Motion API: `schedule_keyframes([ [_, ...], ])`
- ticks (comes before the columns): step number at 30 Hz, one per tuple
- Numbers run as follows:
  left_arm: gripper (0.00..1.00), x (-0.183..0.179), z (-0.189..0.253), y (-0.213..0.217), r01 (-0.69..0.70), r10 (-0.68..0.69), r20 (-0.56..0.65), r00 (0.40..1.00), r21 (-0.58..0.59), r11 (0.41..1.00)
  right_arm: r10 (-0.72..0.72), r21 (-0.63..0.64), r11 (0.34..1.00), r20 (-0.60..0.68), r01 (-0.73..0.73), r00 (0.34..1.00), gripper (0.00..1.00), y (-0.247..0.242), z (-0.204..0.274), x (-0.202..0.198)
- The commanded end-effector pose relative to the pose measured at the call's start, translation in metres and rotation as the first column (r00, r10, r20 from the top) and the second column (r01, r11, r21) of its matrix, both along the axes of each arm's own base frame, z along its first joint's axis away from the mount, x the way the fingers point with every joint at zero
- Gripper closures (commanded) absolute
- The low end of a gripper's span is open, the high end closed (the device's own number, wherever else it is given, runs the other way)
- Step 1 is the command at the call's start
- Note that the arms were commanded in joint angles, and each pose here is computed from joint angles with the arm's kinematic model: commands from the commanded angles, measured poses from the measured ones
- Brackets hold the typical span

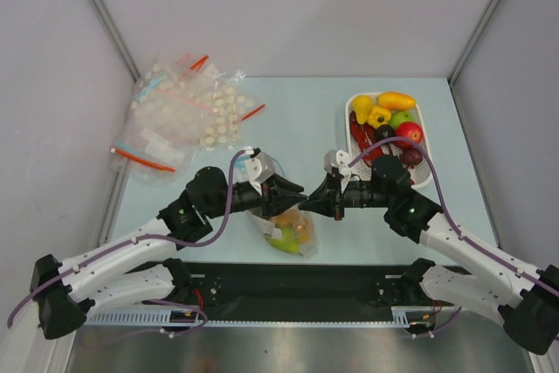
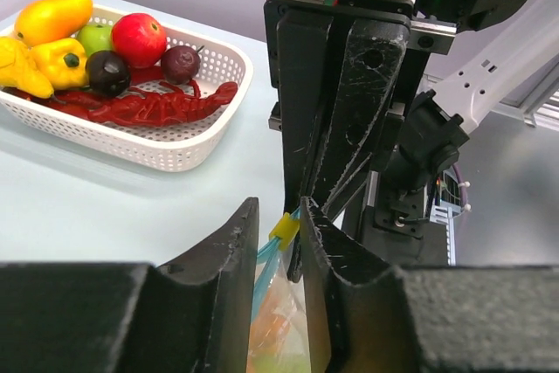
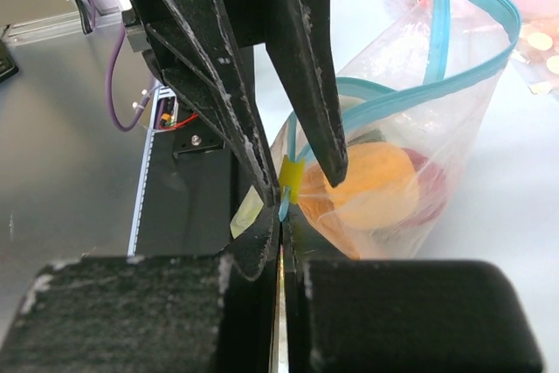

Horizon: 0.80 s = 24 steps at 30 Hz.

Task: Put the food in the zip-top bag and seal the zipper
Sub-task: Zip the zipper food storage bag at the center of the board.

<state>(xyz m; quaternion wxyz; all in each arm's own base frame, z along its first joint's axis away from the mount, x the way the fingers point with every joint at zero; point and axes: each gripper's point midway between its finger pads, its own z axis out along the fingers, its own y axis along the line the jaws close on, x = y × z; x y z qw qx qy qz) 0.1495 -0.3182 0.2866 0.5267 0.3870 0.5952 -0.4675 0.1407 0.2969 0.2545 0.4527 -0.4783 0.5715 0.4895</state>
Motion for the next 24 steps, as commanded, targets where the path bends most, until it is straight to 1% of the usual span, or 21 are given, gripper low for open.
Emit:
schedule_keyframes([
  [1, 0.70, -0.0066, 0.0153, -0.0081, 0.055, -0.055, 0.037, 0.998, -0.011, 0.998, -0.015, 0.088, 0.996, 0.084, 0.007, 0.996, 1.00, 0.0007, 0.0362, 0.0014],
  [3, 0.68, -0.0060, 0.0152, -0.0090, 0.054, -0.054, 0.033, 0.998, -0.005, 0.999, -0.026, 0.089, 0.996, 0.083, 0.018, 0.996, 1.00, 0.0002, 0.0362, 0.0031],
  [4, 0.64, -0.0053, 0.0151, -0.0091, 0.051, -0.051, 0.032, 0.998, -0.004, 0.999, -0.030, 0.090, 0.996, 0.081, 0.023, 0.996, 1.00, -0.0002, 0.0362, 0.0038],
  [5, 0.62, -0.0059, 0.0148, -0.0090, 0.052, -0.052, 0.035, 0.998, -0.003, 0.999, -0.032, 0.091, 0.996, 0.080, 0.025, 0.996, 1.00, -0.0001, 0.0365, 0.0041],
  [9, 0.62, -0.0053, 0.0162, -0.0068, 0.040, -0.040, 0.041, 0.998, -0.009, 0.999, -0.040, 0.093, 0.995, 0.076, 0.033, 0.996, 1.00, -0.0009, 0.0367, 0.0064],
  [13, 0.64, -0.0051, 0.0151, -0.0067, 0.038, -0.038, 0.039, 0.998, -0.006, 0.999, -0.042, 0.104, 0.994, 0.068, 0.035, 0.997, 1.00, -0.0027, 0.0378, 0.0077],
  [15, 0.67, -0.0049, 0.0157, -0.0069, 0.038, -0.038, 0.039, 0.998, -0.006, 0.999, -0.043, 0.109, 0.993, 0.065, 0.035, 0.997, 1.00, -0.0041, 0.0388, 0.0073],
  [16, 0.72, -0.0051, 0.0145, -0.0071, 0.040, -0.040, 0.037, 0.999, -0.003, 0.999, -0.041, 0.113, 0.993, 0.067, 0.034, 0.997, 1.00, -0.0044, 0.0394, 0.0071],
  [17, 0.74, -0.0045, 0.0146, -0.0075, 0.038, -0.038, 0.036, 0.999, -0.001, 0.999, -0.043, 0.116, 0.993, 0.068, 0.035, 0.997, 1.00, -0.0049, 0.0404, 0.0075],
  [20, 0.79, -0.0044, 0.0124, -0.0089, 0.043, -0.043, 0.030, 0.999, 0.009, 0.999, -0.043, 0.123, 0.992, 0.064, 0.035, 0.997, 1.00, -0.0062, 0.0410, 0.0079],
  [21, 0.79, -0.0047, 0.0138, -0.0093, 0.046, -0.046, 0.030, 0.998, 0.007, 0.999, -0.045, 0.124, 0.992, 0.064, 0.037, 0.997, 1.00, -0.0070, 0.0407, 0.0085],
  [22, 0.77, -0.0056, 0.0137, -0.0098, 0.051, -0.051, 0.030, 0.998, 0.009, 0.999, -0.045, 0.127, 0.991, 0.059, 0.037, 0.997, 1.00, -0.0073, 0.0414, 0.0091],
  [24, 0.67, -0.0056, 0.0132, -0.0102, 0.049, -0.050, 0.029, 0.998, 0.011, 0.999, -0.047, 0.132, 0.991, 0.056, 0.039, 0.997, 1.00, -0.0078, 0.0424, 0.0093],
])
